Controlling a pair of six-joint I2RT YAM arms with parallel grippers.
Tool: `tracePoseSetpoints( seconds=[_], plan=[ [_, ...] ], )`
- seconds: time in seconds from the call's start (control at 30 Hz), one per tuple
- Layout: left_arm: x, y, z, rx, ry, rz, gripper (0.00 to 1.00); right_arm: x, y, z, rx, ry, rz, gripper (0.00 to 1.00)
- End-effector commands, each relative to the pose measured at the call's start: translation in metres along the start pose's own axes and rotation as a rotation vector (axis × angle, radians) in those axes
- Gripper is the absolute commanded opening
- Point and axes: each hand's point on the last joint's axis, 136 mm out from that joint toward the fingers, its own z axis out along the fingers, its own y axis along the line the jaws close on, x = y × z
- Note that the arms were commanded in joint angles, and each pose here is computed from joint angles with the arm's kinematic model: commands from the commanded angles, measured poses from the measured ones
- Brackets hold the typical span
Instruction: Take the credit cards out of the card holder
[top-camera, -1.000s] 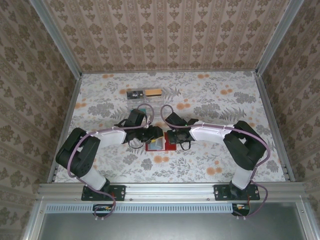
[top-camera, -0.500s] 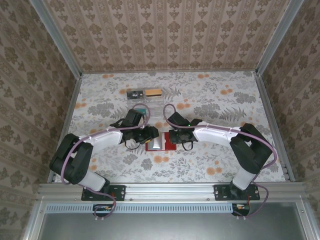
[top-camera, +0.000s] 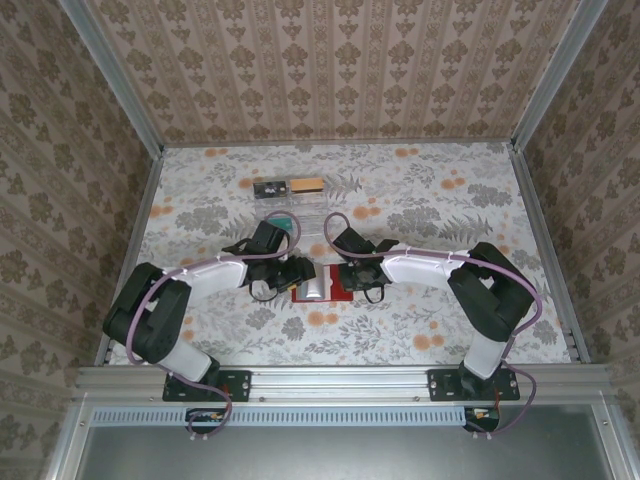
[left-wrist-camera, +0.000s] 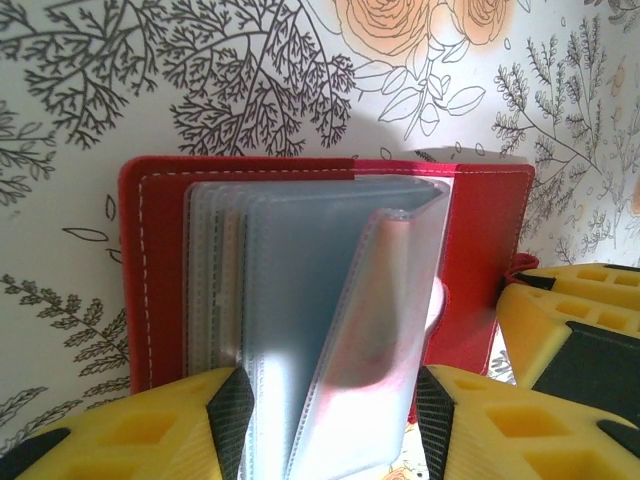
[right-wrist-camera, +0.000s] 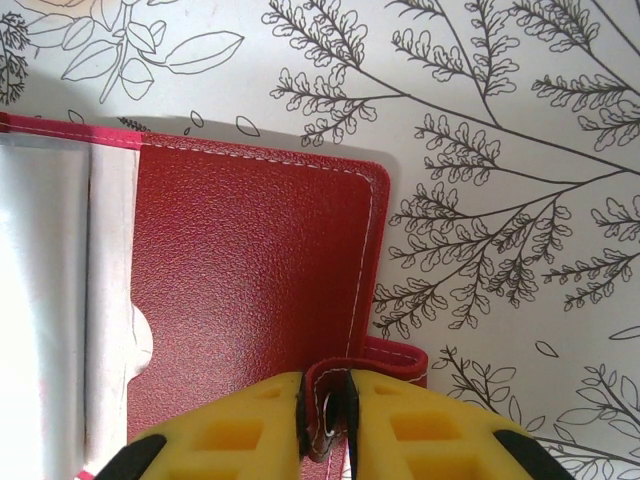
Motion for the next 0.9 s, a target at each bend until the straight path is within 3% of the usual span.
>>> tracePoseSetpoints(
  seconds=[0.0, 0.3, 0.87],
  plan=[
    [0.003, 0.014, 0.003, -0.054, 0.017, -0.009, 0.52, 0.008, -0.012, 0.009, 0.051, 0.030, -0.004, 0.21],
    [0.004, 0.007, 0.008, -0.026, 0.041, -0.003, 0.52, 0.009, -0.011, 0.009, 0.048, 0.030, -0.003, 0.20],
    [0.002, -0.047, 0.009, 0.177, 0.062, 0.100, 0.60, 0.010, -0.011, 0.011, 0.039, 0.032, 0.009, 0.21]
  ],
)
